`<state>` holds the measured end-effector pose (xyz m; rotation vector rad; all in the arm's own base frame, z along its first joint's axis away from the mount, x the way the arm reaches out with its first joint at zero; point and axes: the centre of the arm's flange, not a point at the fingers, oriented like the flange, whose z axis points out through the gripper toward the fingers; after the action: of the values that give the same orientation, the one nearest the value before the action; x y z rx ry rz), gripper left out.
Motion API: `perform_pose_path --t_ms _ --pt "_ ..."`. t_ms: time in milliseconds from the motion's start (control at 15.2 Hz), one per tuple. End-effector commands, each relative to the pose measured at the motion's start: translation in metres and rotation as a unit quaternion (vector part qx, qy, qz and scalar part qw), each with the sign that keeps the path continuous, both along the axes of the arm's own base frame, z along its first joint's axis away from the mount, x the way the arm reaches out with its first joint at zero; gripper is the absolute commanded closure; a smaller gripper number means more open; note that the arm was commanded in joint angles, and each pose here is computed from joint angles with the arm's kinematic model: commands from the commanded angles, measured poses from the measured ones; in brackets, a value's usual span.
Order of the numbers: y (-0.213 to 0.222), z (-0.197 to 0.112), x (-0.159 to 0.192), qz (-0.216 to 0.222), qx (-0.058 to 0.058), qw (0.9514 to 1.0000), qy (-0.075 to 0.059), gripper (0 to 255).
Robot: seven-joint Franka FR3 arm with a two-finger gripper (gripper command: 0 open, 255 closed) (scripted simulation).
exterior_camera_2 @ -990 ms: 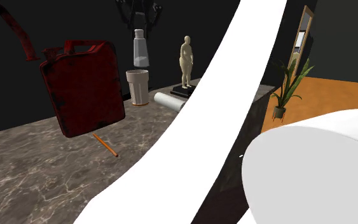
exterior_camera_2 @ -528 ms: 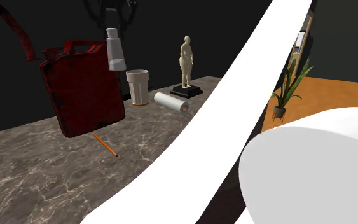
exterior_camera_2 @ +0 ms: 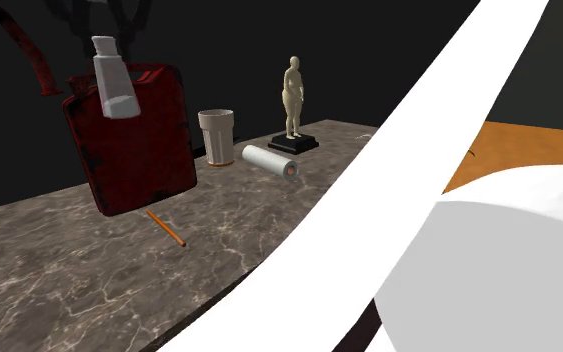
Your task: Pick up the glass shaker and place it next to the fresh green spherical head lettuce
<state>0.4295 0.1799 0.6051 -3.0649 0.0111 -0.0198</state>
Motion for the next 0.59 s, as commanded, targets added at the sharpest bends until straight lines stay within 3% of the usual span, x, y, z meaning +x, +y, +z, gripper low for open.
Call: perform_pose_path --t_ms 0,528 --pt "0.021 -0.002 -0.014 -0.001 0.0 1.0 0.0 255" --pt "0.112 -0.002 -0.069 -0.001 0.0 1.0 0.0 255"
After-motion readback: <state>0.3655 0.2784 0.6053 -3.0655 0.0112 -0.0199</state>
